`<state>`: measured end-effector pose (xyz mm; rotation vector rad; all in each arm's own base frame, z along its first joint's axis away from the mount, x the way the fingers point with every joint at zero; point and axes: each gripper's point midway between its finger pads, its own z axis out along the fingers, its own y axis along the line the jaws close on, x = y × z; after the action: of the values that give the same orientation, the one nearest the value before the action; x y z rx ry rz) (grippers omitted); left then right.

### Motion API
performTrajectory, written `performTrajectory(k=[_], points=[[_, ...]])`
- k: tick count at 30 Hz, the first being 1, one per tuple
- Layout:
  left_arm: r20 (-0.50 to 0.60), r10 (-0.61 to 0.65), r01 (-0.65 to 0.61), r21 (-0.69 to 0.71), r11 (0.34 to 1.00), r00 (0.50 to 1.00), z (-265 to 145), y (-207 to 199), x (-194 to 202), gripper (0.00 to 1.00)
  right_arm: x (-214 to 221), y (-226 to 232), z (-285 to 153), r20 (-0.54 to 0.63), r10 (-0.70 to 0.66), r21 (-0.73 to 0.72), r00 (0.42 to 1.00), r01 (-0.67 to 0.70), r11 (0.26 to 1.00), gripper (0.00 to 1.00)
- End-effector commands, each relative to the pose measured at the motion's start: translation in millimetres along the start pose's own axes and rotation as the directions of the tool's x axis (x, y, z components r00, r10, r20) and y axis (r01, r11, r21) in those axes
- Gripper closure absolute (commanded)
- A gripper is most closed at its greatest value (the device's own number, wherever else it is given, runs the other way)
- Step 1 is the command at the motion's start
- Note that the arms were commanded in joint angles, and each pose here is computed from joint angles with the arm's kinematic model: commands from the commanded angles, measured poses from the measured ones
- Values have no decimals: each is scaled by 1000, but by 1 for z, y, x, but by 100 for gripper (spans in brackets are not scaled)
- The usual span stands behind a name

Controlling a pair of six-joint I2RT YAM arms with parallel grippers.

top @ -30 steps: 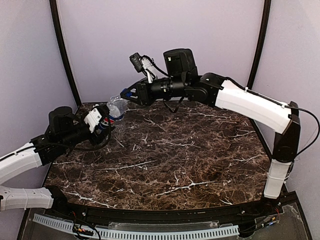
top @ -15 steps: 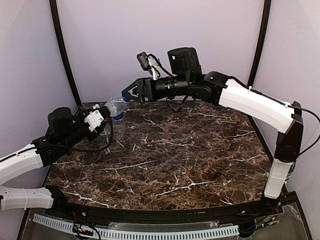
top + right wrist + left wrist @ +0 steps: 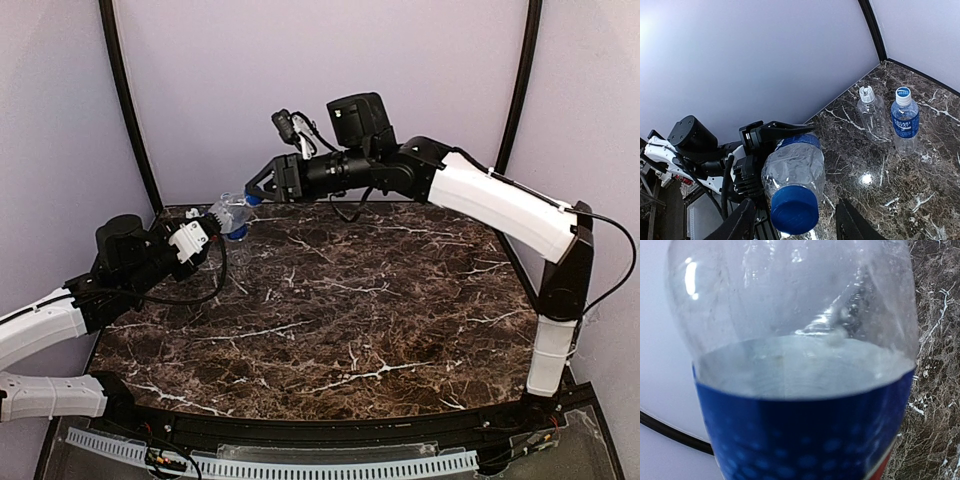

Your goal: Unscrew the bottle caps

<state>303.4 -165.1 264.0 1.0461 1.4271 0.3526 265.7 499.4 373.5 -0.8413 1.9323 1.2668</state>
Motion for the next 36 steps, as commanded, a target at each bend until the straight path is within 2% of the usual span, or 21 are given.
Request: performTrajectory(k=[1,3,9,12,15,18,19,20,22,23,24,28,32,36], points=[[8,6,-6,-2,1000,1000,1,-2,0,65,-3,-2,6,-2,3,-16,1000,-3,1000,47],[9,6,-6,2,1000,1000,1,-3,0,65,-2,-3,9,-8,7,-20,1000,-7,1000,52],[17,-1,1,5,1000,1000,0,-4,-1,65,1,-3,11,-21,7,-35,1000,-8,999,76],[28,-15,15,10,1000,999,0,-4,-3,65,4,2,12,-37,-18,-75,999,15,997,98],[64,-88,84,68,994,994,-3,-9,-13,65,12,20,10,-62,-116,-180,991,103,978,100],[109,-146,113,261,959,983,-15,-38,-26,65,31,41,2,-69,-314,-282,947,284,917,100],[157,-184,117,360,926,970,-24,-50,-40,67,41,49,-1,-53,-422,-320,905,385,866,100],[149,-200,119,430,895,968,-32,-62,-40,68,55,54,-3,-55,-495,-352,867,447,823,100],[202,-281,106,604,790,938,-56,-85,-61,69,77,67,-9,-26,-644,-402,765,582,707,100],[202,-310,115,639,761,929,-62,-87,-66,70,89,72,-11,-19,-701,-420,713,630,653,100],[194,-341,109,708,698,920,-73,-98,-70,70,98,77,-12,2,-765,-429,644,692,581,100],[163,-403,98,827,554,901,-97,-113,-80,71,135,81,-13,1,-936,-455,353,833,314,100],[149,-415,95,854,512,898,-103,-118,-80,72,146,70,-13,-26,-992,-438,125,891,124,100],[164,-414,80,856,511,895,-105,-116,-84,72,153,57,-13,-62,-996,-439,-58,898,-25,100]])
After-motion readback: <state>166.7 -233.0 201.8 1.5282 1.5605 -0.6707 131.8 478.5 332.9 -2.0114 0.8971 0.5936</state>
